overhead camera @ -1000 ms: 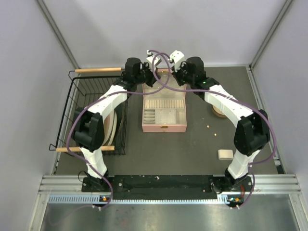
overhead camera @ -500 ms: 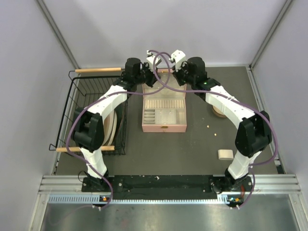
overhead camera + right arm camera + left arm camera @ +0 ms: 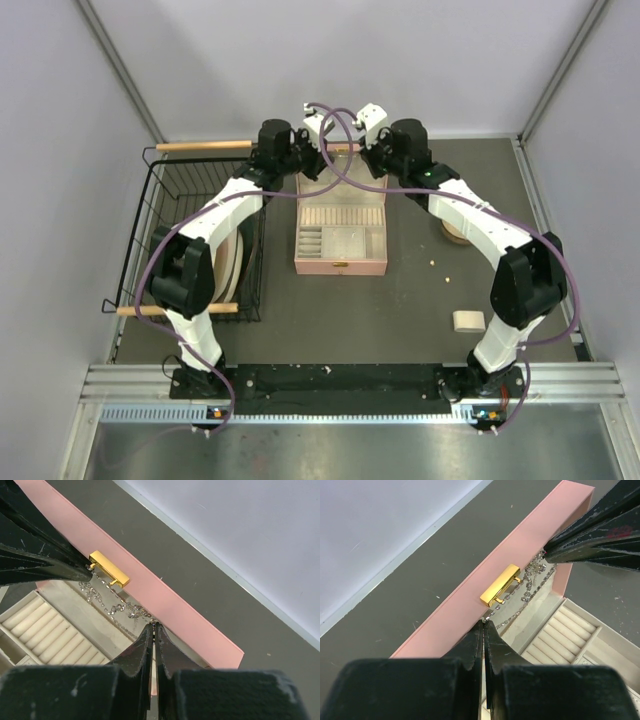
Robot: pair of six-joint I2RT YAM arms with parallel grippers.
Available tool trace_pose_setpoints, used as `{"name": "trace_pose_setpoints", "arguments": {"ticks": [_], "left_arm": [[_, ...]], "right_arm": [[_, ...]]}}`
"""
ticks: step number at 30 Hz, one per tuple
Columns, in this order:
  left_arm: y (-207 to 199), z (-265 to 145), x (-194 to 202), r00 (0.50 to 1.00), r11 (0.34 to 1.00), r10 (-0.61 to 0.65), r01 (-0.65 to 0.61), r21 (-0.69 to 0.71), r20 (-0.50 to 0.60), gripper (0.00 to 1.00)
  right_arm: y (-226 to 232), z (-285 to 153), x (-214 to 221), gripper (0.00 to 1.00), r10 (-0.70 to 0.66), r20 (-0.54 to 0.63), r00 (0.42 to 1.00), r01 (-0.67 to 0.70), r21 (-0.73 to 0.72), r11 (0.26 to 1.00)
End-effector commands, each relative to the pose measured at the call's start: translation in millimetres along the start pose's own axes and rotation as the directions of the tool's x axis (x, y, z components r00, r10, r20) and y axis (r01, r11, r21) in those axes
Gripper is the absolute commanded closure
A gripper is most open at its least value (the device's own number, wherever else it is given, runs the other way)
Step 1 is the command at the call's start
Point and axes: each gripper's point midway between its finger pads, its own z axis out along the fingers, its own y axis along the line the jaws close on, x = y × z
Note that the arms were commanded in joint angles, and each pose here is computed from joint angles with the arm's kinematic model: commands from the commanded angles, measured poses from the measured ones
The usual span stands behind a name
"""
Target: Organize the mixed jewelry
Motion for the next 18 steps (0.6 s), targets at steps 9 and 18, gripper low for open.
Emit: {"name": "trace_pose_setpoints", "arguments": {"ticks": [9,18], "left_arm": [[38,-14,-29,0.996,0.987,0.045,-0.034,-0.155,0.072,1.0],[46,-13,-26,0.997,0.981,0.043,-0.031,-0.193,0.06,1.0]], "right_arm": [[-32,-13,-13,1.0,-0.008,0.016,1.0,0.005,0.148,0.989],[-34,-8,-8,1.0,-0.005,0.002,1.0,0.004,0.16,0.987]]}}
